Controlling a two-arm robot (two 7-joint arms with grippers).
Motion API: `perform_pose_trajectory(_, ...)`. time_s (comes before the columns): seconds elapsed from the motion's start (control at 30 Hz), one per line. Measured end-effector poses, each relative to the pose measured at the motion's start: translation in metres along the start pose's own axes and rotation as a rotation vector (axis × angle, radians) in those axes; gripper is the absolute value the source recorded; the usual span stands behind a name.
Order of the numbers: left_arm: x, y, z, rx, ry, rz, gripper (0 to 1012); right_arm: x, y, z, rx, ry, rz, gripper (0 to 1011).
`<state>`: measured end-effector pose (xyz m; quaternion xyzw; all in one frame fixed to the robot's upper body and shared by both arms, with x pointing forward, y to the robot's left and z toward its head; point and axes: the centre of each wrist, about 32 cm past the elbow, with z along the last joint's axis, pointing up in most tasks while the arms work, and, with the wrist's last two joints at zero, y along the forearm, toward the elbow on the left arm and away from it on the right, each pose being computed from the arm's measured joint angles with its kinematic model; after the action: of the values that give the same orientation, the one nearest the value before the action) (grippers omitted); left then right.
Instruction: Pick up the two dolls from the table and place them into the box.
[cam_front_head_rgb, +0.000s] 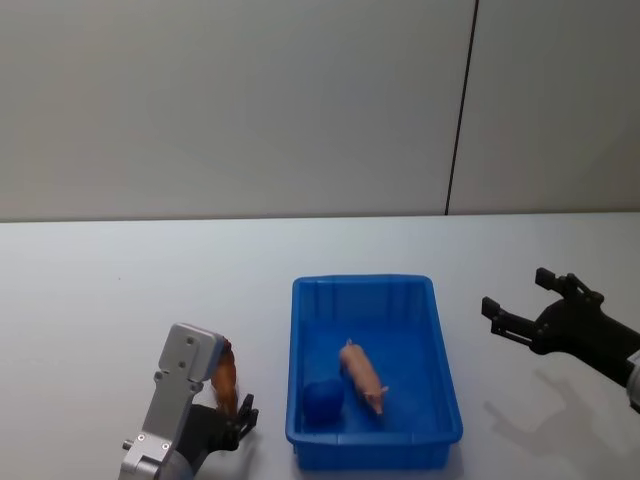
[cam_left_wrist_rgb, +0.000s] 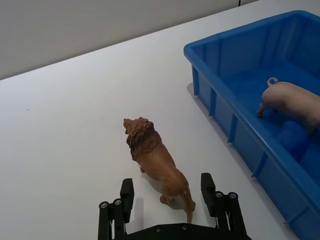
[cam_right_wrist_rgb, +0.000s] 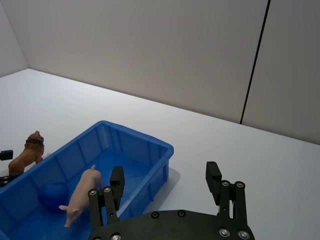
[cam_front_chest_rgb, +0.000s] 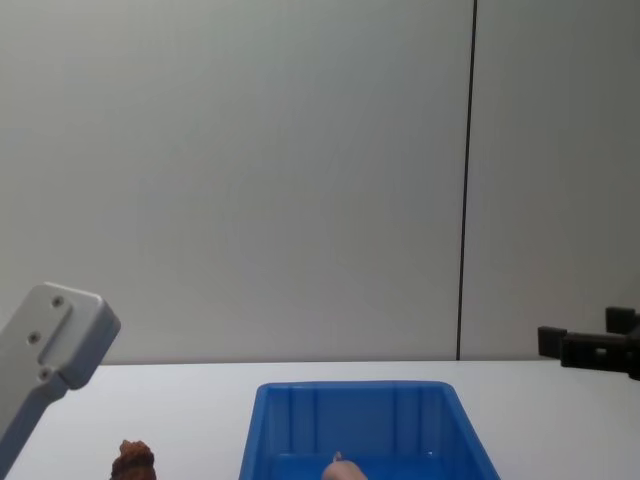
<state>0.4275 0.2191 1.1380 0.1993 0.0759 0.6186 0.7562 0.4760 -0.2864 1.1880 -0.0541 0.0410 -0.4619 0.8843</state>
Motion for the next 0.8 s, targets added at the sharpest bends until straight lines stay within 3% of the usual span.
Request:
perform_pose_trajectory(0.4,0.0030,-0.0066,-0.0033,0.014,-0.008,0.001,538,0.0000,0.0000,0.0000,0.000,0.000,0.000,1001)
perform_pose_trajectory(0.53,0.0035,-0.0078,-0.0037,0.016,-0.009,0.002,375,0.0000,0.0000,0.0000,0.000,0.000,0.000,1001)
perform_pose_trajectory(0.8,0.0043,-0.0099,-0.0040,0.016,-0.014,0.004,329,0.0000,0.0000,0.0000,0.000,0.000,0.000,1001)
